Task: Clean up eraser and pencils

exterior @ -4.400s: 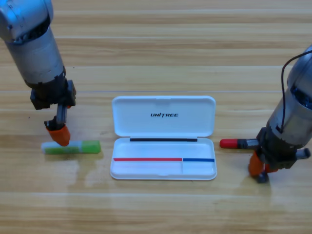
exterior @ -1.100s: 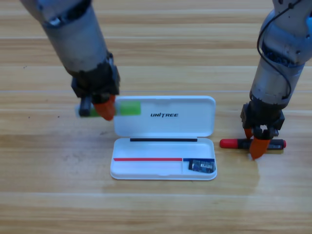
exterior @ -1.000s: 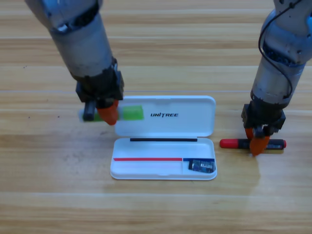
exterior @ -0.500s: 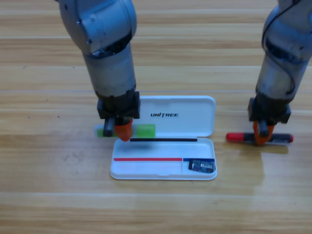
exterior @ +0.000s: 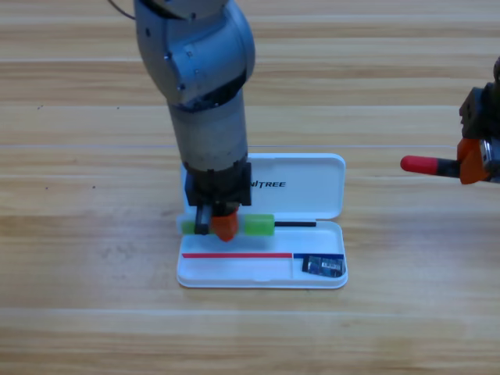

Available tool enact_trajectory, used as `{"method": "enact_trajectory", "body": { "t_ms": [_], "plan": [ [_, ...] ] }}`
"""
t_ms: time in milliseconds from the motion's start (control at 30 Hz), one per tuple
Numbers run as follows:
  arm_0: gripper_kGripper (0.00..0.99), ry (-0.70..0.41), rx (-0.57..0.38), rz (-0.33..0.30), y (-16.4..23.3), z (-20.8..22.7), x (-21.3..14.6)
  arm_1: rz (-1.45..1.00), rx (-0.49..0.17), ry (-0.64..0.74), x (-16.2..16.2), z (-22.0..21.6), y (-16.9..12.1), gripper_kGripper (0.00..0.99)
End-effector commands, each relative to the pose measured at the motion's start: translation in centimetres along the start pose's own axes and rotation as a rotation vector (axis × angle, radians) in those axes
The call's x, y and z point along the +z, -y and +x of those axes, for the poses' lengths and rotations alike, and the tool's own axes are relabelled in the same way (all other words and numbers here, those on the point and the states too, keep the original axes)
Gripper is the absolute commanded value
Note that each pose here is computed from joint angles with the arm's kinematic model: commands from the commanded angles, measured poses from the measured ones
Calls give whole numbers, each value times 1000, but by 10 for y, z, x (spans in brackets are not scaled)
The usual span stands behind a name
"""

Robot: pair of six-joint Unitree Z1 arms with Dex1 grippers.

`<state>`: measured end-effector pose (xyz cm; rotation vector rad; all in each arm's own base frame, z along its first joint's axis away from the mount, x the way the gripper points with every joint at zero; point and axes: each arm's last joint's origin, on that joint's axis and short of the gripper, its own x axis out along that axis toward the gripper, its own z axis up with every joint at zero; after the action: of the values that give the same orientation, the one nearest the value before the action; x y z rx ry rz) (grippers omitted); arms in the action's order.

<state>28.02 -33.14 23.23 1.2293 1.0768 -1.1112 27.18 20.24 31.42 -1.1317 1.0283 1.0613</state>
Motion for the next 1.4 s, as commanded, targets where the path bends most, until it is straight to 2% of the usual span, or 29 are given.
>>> {"method": "enact_trajectory", "body": {
  "t_ms": [33, 667, 1233, 1300, 1333, 1367, 1400],
  "plan": [
    [0, -29, -68, 25, 12, 20, 12, -36, 73, -3, 7, 6, -22, 0],
    [0, -39, -139, 44, 19, 38, 19, -46, 91, -12, 20, 16, -23, 0],
    [0, -55, -152, 32, 21, 45, 19, -46, 89, -9, 30, 20, -20, 0],
    [44, -59, -155, 32, 21, 45, 18, -49, 88, -6, 33, 21, -20, 0],
    [104, -56, -153, 32, 21, 44, 18, -51, 88, -6, 35, 21, -20, 0],
    [293, -58, -154, 31, 21, 45, 18, -51, 90, -4, 37, 22, -20, 0],
    [552, -60, -155, 26, 22, 45, 17, -51, 90, -6, 38, 23, -20, 0]
  ]
}}
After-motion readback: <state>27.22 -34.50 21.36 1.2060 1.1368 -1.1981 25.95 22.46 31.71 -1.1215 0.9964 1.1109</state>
